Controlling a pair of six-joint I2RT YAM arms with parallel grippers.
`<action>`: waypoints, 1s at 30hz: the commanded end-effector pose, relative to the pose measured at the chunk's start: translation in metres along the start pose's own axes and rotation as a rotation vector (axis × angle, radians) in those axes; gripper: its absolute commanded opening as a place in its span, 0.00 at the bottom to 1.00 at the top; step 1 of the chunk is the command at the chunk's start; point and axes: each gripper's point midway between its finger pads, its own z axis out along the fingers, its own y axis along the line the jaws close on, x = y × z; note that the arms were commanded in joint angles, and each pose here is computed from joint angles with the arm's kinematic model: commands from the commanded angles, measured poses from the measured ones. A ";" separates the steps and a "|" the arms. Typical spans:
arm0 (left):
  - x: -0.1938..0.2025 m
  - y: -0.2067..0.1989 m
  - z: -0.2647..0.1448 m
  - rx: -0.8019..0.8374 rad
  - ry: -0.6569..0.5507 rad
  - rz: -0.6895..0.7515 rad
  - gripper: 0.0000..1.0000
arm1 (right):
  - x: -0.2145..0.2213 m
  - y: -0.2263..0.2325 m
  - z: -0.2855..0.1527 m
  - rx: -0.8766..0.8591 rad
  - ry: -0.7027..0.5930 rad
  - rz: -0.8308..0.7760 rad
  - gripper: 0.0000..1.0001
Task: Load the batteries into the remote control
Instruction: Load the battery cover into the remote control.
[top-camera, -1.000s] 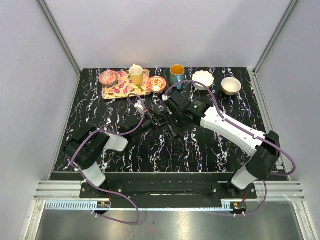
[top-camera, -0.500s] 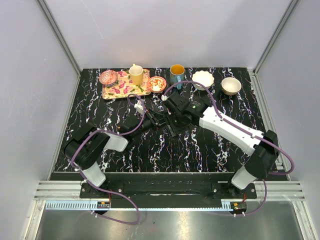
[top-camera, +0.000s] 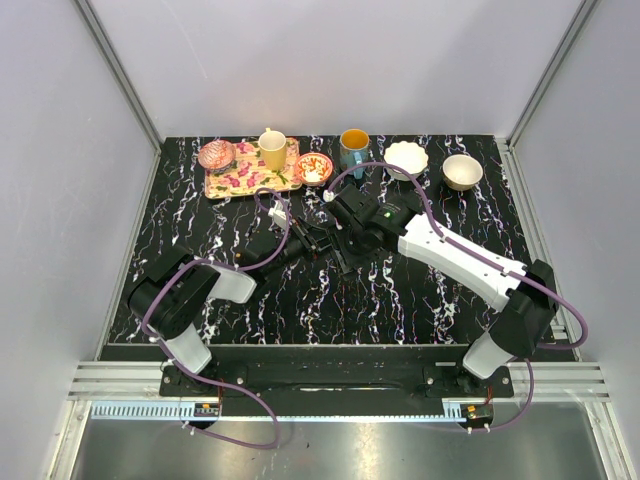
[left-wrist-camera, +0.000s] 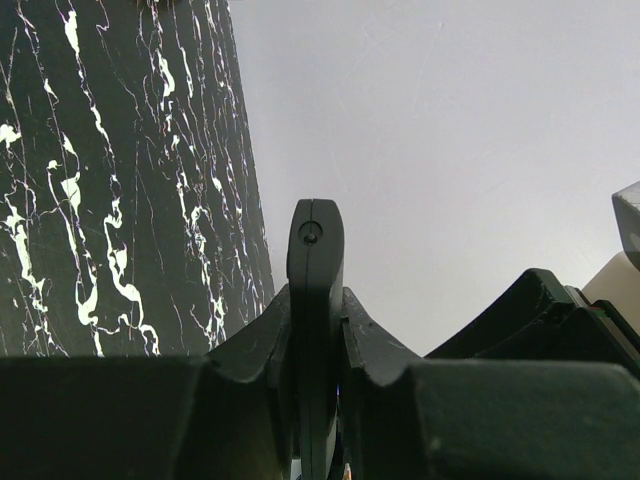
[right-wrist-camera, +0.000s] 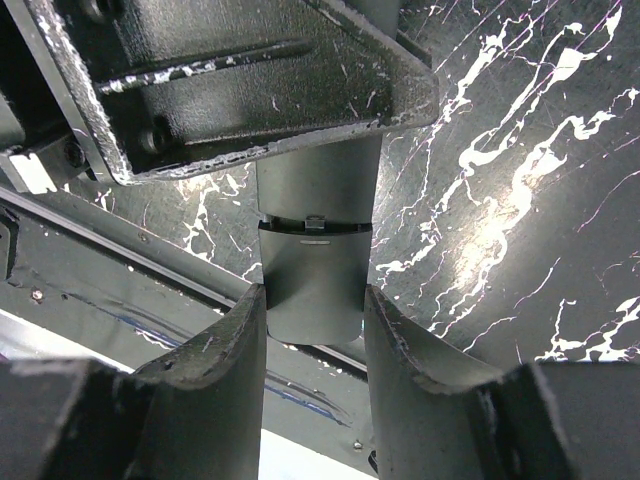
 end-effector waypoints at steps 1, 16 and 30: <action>-0.002 -0.043 -0.002 0.137 -0.018 0.016 0.00 | -0.006 0.002 0.005 0.015 -0.025 0.000 0.12; -0.001 -0.045 -0.002 0.150 -0.013 0.013 0.00 | -0.007 -0.001 0.009 0.035 -0.018 -0.003 0.30; 0.000 -0.041 -0.002 0.146 -0.011 0.004 0.00 | -0.009 -0.003 0.006 0.048 -0.033 0.003 0.44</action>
